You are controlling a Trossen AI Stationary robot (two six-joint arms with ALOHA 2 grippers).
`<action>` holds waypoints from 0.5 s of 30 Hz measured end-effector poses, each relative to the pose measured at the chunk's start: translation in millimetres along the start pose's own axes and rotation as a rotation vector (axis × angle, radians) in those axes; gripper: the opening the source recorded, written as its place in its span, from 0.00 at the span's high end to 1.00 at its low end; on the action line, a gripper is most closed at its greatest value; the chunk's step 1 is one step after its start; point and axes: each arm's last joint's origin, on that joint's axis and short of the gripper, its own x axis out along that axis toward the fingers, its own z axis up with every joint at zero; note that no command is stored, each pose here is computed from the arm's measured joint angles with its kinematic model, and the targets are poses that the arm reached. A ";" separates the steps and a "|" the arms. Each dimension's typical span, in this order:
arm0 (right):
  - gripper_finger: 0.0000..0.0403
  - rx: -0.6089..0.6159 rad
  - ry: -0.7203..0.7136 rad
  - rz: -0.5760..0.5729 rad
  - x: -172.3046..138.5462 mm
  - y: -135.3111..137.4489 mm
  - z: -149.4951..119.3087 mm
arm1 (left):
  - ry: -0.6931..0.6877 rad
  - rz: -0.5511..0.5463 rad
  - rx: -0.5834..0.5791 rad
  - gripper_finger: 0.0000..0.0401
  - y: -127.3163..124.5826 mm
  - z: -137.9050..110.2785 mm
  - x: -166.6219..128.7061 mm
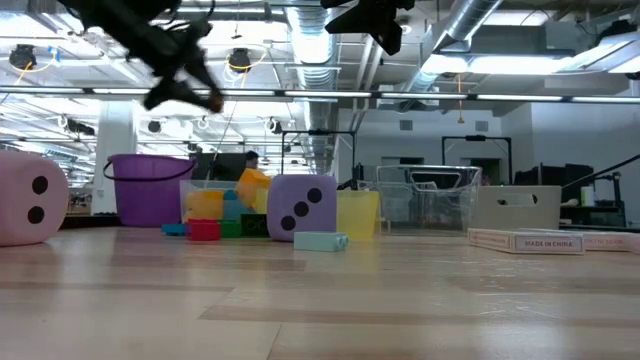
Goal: Pick & Place Toys
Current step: Put the brown four stud game piece into the yellow bin
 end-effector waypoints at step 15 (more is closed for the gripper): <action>0.62 0.037 0.000 -0.001 -0.1 -0.2 0.1 | 0.038 -0.061 -0.083 0.67 -6.1 -19.0 138.2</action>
